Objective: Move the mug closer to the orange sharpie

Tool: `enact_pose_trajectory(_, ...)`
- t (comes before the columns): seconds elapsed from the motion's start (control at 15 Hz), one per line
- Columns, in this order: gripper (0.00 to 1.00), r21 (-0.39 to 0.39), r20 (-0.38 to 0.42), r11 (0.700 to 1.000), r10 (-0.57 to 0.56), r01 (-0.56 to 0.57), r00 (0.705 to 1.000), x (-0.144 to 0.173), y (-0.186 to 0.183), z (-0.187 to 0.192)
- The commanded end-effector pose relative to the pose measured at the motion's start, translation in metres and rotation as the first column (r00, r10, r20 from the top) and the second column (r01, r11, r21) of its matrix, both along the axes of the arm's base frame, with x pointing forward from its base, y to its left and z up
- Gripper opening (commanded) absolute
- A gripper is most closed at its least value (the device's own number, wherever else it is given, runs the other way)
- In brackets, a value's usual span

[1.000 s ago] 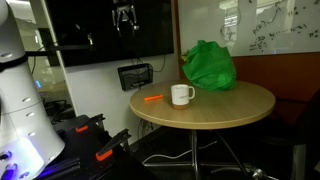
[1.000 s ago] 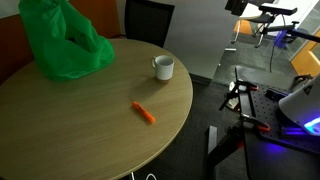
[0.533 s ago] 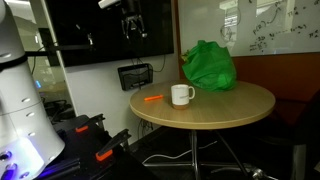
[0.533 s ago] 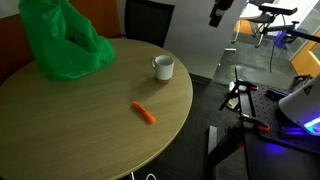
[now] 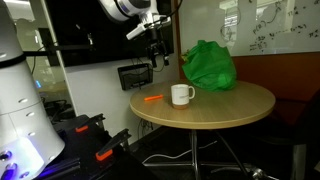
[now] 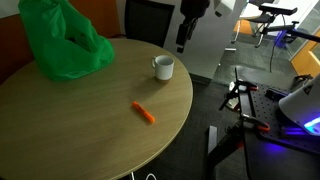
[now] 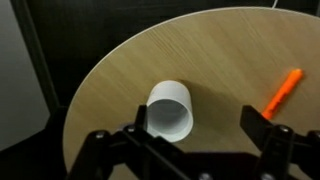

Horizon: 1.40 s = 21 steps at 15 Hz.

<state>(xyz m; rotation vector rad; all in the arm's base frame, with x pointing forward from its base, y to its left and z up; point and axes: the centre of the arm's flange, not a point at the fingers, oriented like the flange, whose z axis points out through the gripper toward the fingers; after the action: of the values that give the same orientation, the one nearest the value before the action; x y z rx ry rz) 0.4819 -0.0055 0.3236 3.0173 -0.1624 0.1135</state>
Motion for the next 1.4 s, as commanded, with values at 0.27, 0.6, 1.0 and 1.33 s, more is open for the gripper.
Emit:
enact_pose_trajectory(0.27,1.0,0.022,-0.064,0.998,-0.053,0.054,0.997,0.078,-0.01,-0.077)
enact_pose_trajectory(0.6,1.0,0.025,-0.075,0.997,-0.069,0.071,0.995,0.096,-0.003,-0.103)
enact_pose_trajectory(1.0,0.54,0.018,-0.098,0.995,-0.096,0.098,0.991,0.098,-0.008,-0.123)
enact_pose_trajectory(1.33,0.16,0.008,-0.104,0.996,-0.089,0.09,0.991,0.095,-0.009,-0.132)
